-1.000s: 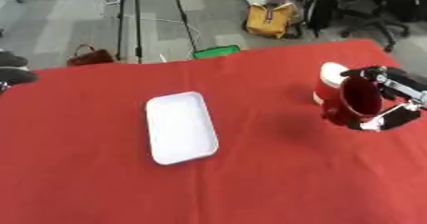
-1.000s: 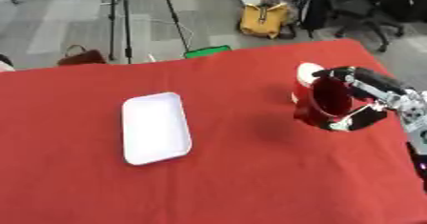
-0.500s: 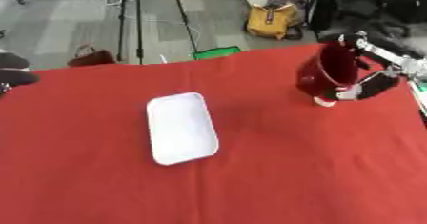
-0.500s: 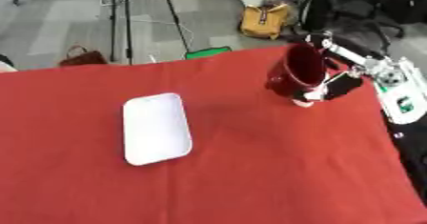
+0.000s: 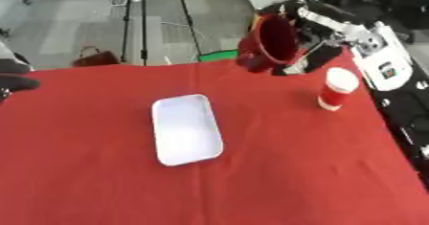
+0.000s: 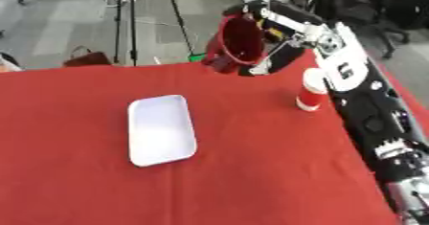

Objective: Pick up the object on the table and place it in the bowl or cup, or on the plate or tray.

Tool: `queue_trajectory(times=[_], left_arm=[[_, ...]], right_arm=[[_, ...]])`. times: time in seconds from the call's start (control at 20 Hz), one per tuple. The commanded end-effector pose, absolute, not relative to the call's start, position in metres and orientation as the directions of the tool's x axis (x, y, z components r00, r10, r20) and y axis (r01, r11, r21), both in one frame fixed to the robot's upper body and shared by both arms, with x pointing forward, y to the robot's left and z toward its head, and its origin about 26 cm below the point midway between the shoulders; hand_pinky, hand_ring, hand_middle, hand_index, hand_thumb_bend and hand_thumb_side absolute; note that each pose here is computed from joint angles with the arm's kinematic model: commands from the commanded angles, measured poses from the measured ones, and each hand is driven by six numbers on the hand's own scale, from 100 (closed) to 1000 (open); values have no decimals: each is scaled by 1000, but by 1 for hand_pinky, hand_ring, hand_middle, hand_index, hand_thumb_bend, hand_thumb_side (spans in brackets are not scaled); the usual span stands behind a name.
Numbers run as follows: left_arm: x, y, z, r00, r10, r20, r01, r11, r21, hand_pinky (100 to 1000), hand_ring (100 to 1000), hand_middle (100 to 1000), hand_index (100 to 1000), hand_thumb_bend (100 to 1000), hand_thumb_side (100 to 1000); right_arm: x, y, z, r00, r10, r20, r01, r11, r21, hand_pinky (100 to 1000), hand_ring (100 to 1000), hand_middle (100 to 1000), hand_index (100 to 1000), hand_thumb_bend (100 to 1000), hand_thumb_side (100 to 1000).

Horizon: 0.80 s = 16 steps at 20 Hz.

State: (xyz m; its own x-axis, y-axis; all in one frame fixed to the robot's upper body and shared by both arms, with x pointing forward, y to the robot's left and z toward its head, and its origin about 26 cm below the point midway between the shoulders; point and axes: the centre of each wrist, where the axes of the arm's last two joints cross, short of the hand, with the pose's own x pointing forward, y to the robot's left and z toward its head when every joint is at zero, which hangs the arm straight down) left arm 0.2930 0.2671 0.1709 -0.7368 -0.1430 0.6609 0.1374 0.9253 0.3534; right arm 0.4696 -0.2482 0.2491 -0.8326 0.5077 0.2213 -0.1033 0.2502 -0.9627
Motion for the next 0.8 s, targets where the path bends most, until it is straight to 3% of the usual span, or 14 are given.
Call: queue_trajectory(times=[0.05, 0.4, 0.8], left_arm=[[292, 266, 182, -761, -140, 633, 150, 912, 382, 751, 653, 681, 787, 952, 689], [294, 259, 186, -773, -106, 626, 181, 908, 377, 751, 654, 682, 787, 952, 687], [294, 258, 187, -776, -93, 624, 193, 907, 375, 751, 654, 682, 787, 951, 688]], right_arm=[[476, -230, 259, -961, 275, -36, -17, -187, -982, 113, 457, 738, 811, 205, 100], [488, -181, 230, -965, 263, -8, -78, -314, -946, 141, 469, 744, 810, 211, 100], [493, -164, 190, -952, 306, 23, -160, -431, -888, 182, 487, 749, 809, 217, 107]])
